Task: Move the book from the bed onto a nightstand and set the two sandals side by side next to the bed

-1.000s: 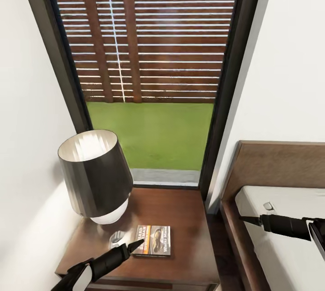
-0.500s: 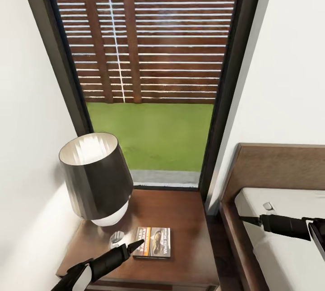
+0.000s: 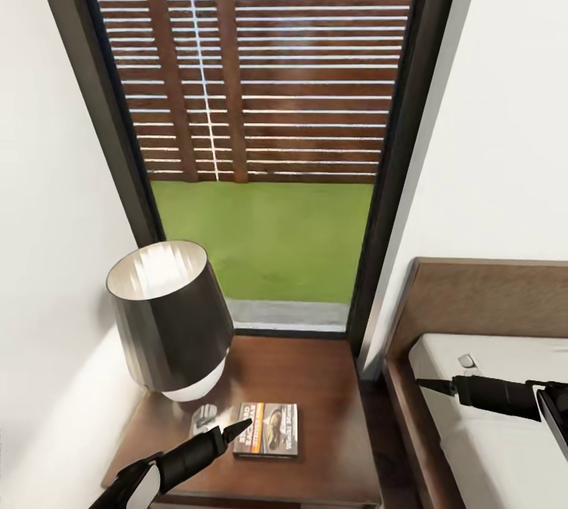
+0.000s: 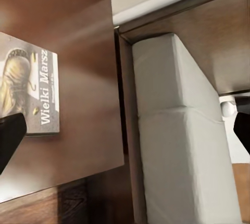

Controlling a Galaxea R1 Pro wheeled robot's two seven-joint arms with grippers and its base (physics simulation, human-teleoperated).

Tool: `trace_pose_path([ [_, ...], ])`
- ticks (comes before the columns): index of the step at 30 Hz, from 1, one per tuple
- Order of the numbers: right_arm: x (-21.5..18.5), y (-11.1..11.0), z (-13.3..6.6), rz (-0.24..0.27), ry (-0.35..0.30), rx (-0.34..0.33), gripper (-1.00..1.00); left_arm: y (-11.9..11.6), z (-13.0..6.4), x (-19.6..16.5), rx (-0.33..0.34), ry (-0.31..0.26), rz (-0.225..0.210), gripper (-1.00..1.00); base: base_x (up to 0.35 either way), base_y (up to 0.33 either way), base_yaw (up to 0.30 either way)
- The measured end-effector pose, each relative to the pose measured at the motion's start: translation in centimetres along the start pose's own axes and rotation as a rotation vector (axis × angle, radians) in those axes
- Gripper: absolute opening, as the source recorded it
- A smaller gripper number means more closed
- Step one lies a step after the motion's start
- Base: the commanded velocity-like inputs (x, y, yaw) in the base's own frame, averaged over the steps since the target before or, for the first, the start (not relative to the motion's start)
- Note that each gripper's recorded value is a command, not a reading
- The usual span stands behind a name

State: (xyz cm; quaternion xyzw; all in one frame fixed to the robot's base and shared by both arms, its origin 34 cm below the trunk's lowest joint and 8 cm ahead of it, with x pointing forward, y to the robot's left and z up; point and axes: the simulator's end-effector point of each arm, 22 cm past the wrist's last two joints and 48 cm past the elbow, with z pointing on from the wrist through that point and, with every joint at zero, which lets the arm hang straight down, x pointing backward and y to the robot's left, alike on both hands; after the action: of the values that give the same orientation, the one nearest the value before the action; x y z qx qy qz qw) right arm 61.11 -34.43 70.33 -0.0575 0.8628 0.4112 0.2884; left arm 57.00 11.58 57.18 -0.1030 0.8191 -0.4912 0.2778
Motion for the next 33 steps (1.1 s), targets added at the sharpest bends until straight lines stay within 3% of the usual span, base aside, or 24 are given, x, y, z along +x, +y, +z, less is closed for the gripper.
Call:
trace_pose_path([
  [15, -1.1, 1.5, -0.7, 0.009, 0.009, 0.006, 1.0, -2.4, -0.7, -1.1, -0.003, -0.004, 0.012, 1.0, 0.0, 0.0, 0.0],
  [18, 1.1, 2.5, 1.8, 0.045, 0.024, -0.042, 1.0, -2.6, -0.8, -0.7, -0.009, 0.009, 0.021, 1.0, 0.0, 0.0, 0.0],
  [23, 5.8, 2.9, 4.0, 0.059, 0.059, -0.087, 1.0, -3.4, -0.6, 0.9, -0.019, 0.07, 0.056, 1.0, 0.0, 0.0, 0.0],
  [27, 9.1, 3.1, 4.4, 0.101, 0.082, -0.108, 1.0, -4.3, -0.4, 1.3, -0.018, 0.088, 0.064, 1.0, 0.0, 0.0, 0.0],
  [33, 10.4, 3.9, 4.2, 0.076, 0.078, -0.122, 1.0, -5.2, -0.6, 1.1, -0.018, 0.091, 0.063, 1.0, 0.0, 0.0, 0.0],
])
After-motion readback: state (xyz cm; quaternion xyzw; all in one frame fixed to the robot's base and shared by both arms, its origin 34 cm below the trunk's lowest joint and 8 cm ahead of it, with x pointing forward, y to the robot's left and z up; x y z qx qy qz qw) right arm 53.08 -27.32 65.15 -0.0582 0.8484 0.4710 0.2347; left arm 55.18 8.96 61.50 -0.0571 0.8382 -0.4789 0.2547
